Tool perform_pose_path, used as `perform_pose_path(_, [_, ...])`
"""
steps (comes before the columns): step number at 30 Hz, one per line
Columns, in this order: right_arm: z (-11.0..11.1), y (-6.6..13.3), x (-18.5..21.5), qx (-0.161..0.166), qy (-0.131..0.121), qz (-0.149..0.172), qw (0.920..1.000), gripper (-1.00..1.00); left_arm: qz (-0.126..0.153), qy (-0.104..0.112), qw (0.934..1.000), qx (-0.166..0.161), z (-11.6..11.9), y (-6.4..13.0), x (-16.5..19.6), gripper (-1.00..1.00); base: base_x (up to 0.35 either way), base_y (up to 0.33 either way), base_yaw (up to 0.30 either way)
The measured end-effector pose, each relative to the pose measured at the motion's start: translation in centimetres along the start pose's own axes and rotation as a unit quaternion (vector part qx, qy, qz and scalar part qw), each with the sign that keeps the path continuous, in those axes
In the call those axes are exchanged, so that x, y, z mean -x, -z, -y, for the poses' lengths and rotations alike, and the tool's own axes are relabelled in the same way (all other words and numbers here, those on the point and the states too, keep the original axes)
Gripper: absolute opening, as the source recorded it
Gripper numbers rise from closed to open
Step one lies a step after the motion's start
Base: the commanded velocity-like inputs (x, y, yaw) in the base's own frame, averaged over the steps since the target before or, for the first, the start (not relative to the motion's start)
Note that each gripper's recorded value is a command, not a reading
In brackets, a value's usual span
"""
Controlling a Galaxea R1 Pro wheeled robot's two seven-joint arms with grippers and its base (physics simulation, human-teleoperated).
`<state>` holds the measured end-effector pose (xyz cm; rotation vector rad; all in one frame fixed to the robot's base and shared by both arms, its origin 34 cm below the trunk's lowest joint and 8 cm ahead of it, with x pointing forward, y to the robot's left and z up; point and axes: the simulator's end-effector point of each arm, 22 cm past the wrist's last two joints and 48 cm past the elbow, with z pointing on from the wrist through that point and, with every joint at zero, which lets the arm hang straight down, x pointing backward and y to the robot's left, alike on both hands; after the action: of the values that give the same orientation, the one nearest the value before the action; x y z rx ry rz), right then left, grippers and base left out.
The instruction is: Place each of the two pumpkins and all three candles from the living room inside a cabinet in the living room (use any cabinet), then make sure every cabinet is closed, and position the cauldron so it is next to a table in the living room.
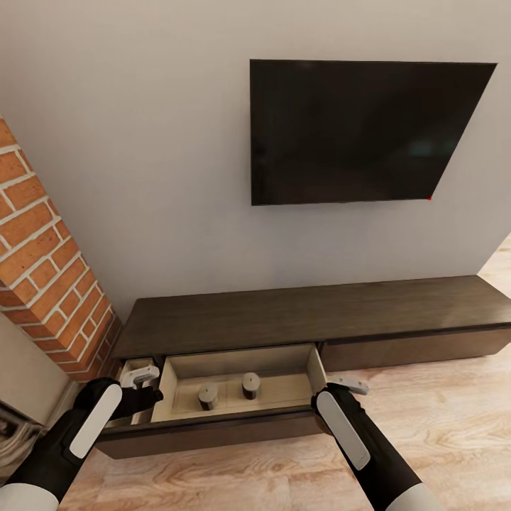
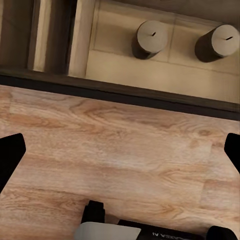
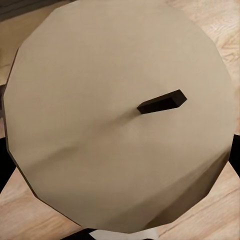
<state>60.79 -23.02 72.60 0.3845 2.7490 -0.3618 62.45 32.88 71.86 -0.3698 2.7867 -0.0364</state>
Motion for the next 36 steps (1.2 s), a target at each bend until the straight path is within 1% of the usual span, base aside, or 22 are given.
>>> perform_pose_path(3, [0.0,0.0,0.0,0.000,0.000,0.000,1.0000,-1.00,0.000,0.000,1.0000,0.000,0.0,0.0,0.0,1.00,0.000,0.000,0.094])
perform_pose_path(7, [-0.1,0.0,0.0,0.002,0.000,0.000,1.0000,-1.00,0.000,0.000,1.0000,0.000,0.0,0.0,0.0,1.00,0.000,0.000,0.241])
perform_pose_path(12, [-0.9,0.0,0.0,0.019,0.000,0.000,0.9998,-1.00,0.000,0.000,1.0000,0.000,0.0,0.0,0.0,1.00,0.000,0.000,0.228])
perform_pose_path(17, [-1.0,0.0,-0.1,0.023,0.001,0.000,0.9997,-1.00,0.000,0.000,1.0000,0.000,0.0,0.0,0.0,1.00,0.038,0.000,0.042])
perform_pose_path(23, [-0.9,-0.1,-0.1,0.022,0.002,-0.001,0.9997,-1.00,0.000,0.000,1.0000,0.000,0.0,0.0,0.0,1.00,0.181,-0.050,0.113])
perform_pose_path(36, [-0.9,-0.2,-0.2,0.023,0.001,-0.002,0.9997,-1.00,0.000,0.000,1.0000,-0.001,0.1,0.0,0.0,1.00,0.070,-0.028,0.006])
